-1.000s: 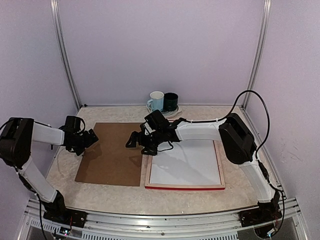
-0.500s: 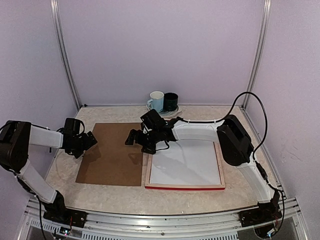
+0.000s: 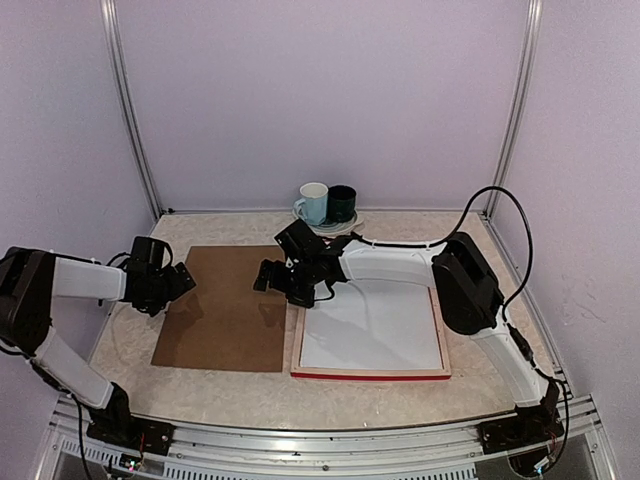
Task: Put the photo into the frame
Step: Move the backboard to the center of the board, then turn over the backboard.
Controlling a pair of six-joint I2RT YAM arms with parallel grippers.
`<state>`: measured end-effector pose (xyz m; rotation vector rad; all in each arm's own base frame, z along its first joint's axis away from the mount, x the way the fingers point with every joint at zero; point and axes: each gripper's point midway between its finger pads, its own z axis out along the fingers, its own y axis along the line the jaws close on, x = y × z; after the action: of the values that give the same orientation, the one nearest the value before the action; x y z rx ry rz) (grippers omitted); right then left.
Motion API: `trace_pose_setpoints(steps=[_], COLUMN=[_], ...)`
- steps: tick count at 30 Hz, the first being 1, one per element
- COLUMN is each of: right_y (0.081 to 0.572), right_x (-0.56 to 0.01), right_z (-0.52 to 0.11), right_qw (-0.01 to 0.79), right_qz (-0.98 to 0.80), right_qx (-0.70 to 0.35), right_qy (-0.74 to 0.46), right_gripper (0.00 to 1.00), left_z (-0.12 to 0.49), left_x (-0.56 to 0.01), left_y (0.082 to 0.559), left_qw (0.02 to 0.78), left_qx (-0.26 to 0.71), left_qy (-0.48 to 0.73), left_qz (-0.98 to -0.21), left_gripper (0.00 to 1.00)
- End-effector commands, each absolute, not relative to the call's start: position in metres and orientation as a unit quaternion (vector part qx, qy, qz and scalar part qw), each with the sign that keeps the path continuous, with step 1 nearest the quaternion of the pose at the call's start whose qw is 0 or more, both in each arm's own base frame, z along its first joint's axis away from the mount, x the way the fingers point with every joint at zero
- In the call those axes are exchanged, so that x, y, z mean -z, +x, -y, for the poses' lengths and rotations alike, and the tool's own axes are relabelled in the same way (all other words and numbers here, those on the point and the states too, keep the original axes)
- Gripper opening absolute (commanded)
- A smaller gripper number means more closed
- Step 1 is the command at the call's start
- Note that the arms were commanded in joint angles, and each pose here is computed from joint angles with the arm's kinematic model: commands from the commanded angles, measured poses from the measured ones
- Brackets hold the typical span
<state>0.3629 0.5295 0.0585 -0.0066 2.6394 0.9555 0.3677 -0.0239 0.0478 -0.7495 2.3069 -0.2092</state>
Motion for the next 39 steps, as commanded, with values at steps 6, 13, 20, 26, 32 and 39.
trace_pose_setpoints(steps=[6,13,20,26,32,39], right_y=[0.356,0.354,0.341,0.336,0.326,0.317], right_x=[-0.024,-0.033,-0.06,-0.102,-0.137,-0.172], right_z=[-0.536,-0.546,-0.557,-0.562,-0.562,-0.549], right_qw=[0.142,0.142,0.145,0.161,0.161,0.159], right_qz=[-0.94,-0.93,-0.897,-0.862,-0.827,-0.783], right_qx=[-0.31,-0.338,-0.412,-0.47,-0.524,-0.586], right_qy=[-0.011,-0.03,-0.071,-0.101,-0.125,-0.133], right_gripper=[0.99,0.99,0.99,0.99,0.99,0.99], left_z=[0.031,0.033,0.037,0.04,0.043,0.051], left_x=[-0.03,-0.026,-0.022,-0.02,-0.024,-0.032], left_y=[0.359,0.362,0.362,0.361,0.361,0.362], left_qw=[0.338,0.336,0.329,0.324,0.325,0.327], left_qx=[0.063,0.065,0.074,0.079,0.089,0.109], left_qy=[-0.269,-0.266,-0.261,-0.258,-0.257,-0.251], left_qz=[-0.899,-0.901,-0.905,-0.907,-0.906,-0.904], left_gripper=[0.99,0.99,0.99,0.99,0.99,0.99])
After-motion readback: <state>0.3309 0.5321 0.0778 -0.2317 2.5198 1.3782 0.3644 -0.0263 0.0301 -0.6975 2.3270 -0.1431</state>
